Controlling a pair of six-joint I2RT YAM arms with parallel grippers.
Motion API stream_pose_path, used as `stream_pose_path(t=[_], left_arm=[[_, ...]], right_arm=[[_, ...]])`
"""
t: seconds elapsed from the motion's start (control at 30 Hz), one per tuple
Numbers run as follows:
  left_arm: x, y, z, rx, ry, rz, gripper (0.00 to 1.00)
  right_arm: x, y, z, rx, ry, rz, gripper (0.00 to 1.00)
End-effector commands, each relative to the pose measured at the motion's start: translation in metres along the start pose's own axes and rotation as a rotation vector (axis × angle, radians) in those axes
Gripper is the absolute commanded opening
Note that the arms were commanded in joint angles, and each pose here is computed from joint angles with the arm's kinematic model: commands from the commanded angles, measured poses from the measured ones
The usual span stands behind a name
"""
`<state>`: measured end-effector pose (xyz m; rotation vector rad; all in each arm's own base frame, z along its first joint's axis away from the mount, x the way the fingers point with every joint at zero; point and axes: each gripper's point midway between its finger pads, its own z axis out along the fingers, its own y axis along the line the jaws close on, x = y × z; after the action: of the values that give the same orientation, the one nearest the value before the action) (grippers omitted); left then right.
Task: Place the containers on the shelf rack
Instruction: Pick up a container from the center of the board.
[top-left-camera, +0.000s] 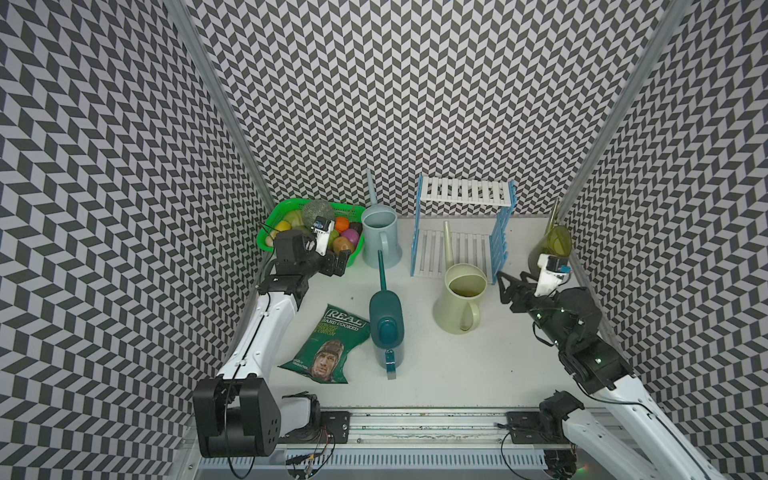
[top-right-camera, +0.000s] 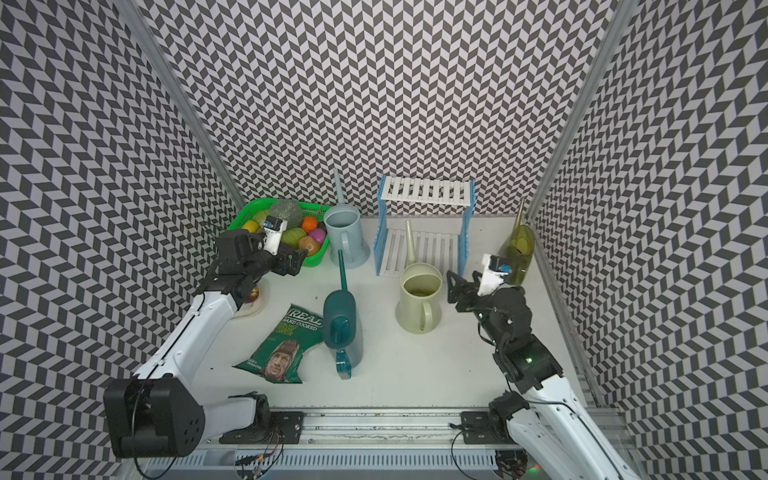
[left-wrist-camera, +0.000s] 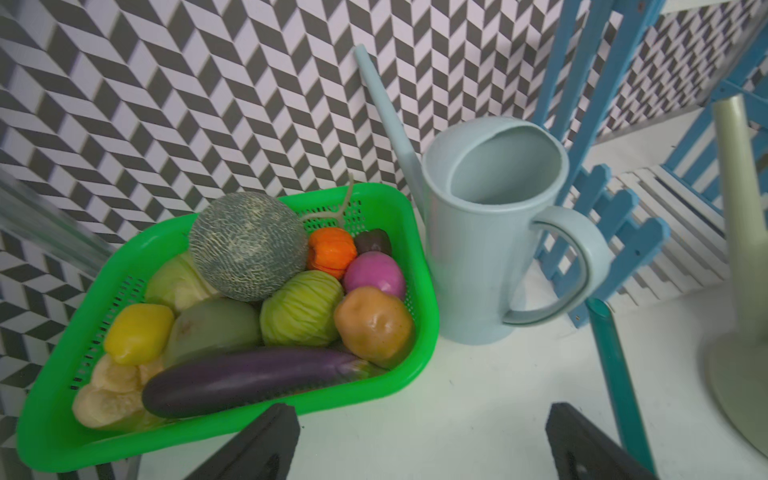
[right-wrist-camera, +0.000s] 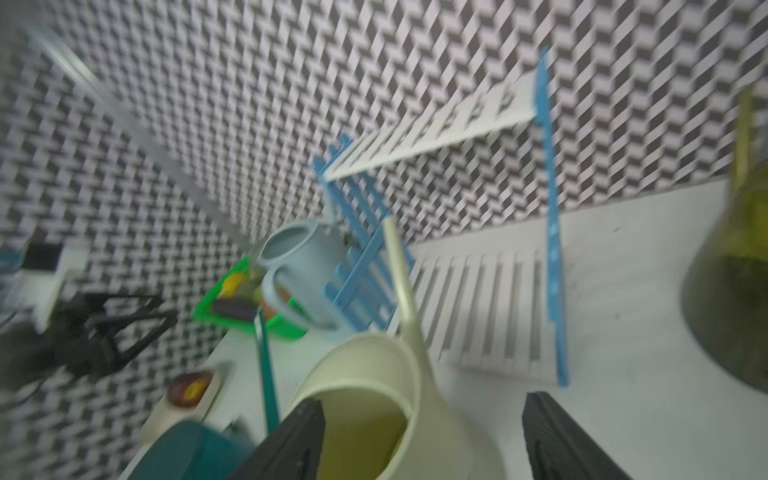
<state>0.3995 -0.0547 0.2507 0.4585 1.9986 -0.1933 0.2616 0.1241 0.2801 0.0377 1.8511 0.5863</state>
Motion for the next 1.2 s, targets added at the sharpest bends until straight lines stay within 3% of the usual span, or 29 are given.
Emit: stream_pose_path(t=[0.0, 0.2, 0.37, 0.8, 0.93, 1.17], left_arm=[[0.006, -0.024, -0.012, 0.124, 0.049, -0.015, 1.0], [0.008, -0.029, -0.013, 0.151, 0.044, -0.023, 1.0], [0.01, -0.031, -0.015, 0.153, 0.038, -0.014, 1.0], [0.014, -0.037, -0.012, 0.184, 0.036, -0.018, 1.0], [0.014, -0.037, -0.013, 0.185, 0.036, -0.018, 1.0], [0.015, -0.04, -0.015, 0.195, 0.03, -0.016, 1.0]], right_arm=[[0.044, 0.009, -0.019, 0.038, 0.18, 0.054, 0.76], [0.084, 0.06, -0.025, -0.009, 0.291, -0.052, 0.87], [0.118, 0.059, -0.007, 0.081, 0.361, -0.154, 0.91], [0.126, 0.038, 0.016, 0.164, 0.242, -0.14, 0.91], [0.118, 0.043, 0.039, 0.173, 0.189, -0.133, 0.87], [0.113, 0.043, 0.061, 0.228, 0.144, -0.15, 0.61]])
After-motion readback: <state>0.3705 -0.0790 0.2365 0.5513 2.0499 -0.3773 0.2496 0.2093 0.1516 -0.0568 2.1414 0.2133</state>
